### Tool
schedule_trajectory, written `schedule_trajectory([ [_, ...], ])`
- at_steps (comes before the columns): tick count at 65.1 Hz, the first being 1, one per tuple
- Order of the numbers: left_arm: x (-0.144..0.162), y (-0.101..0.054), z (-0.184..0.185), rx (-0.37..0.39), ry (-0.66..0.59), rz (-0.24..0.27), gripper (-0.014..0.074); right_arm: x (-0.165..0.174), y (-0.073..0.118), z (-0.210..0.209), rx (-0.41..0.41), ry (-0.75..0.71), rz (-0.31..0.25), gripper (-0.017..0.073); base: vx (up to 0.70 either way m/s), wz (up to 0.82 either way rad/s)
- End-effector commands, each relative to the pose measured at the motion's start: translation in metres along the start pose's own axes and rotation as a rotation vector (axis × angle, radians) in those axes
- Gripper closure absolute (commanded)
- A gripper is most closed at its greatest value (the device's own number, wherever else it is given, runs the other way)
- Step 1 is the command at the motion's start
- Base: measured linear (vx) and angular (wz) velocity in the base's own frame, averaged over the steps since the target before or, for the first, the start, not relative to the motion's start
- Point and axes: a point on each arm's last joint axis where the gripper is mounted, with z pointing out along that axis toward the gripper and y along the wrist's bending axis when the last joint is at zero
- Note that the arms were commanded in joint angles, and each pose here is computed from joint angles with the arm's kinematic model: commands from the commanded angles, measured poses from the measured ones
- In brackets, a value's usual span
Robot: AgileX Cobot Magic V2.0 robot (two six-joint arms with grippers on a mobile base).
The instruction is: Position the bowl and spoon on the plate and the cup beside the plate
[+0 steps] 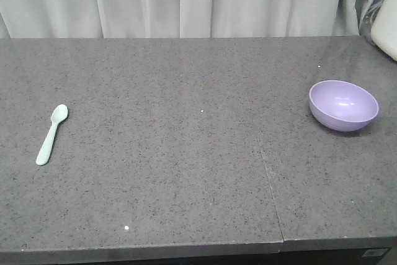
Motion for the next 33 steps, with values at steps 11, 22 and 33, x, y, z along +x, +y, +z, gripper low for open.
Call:
schedule_trajectory([
  [11,0.0033,0.0005,-0.0001,-0.003,-0.054,-0.01,0.0599,-0.0029,0.0004,-0.0008,-0.003,-0.073,-0.016,0.0561,0.0,0.0],
  [22,0.0033,0.0005,-0.0001,-0.003,-0.054,-0.01,0.0599,-0.0029,0.0004,-0.0008,-0.003,-0.073,-0.016,0.0561,0.0,0.0],
  [33,0.0033,0.0005,-0.0001,-0.003,-0.054,-0.01,0.0599,-0.0029,0.0004,-0.0008,-0.003,-0.073,-0.016,0.0561,0.0,0.0],
])
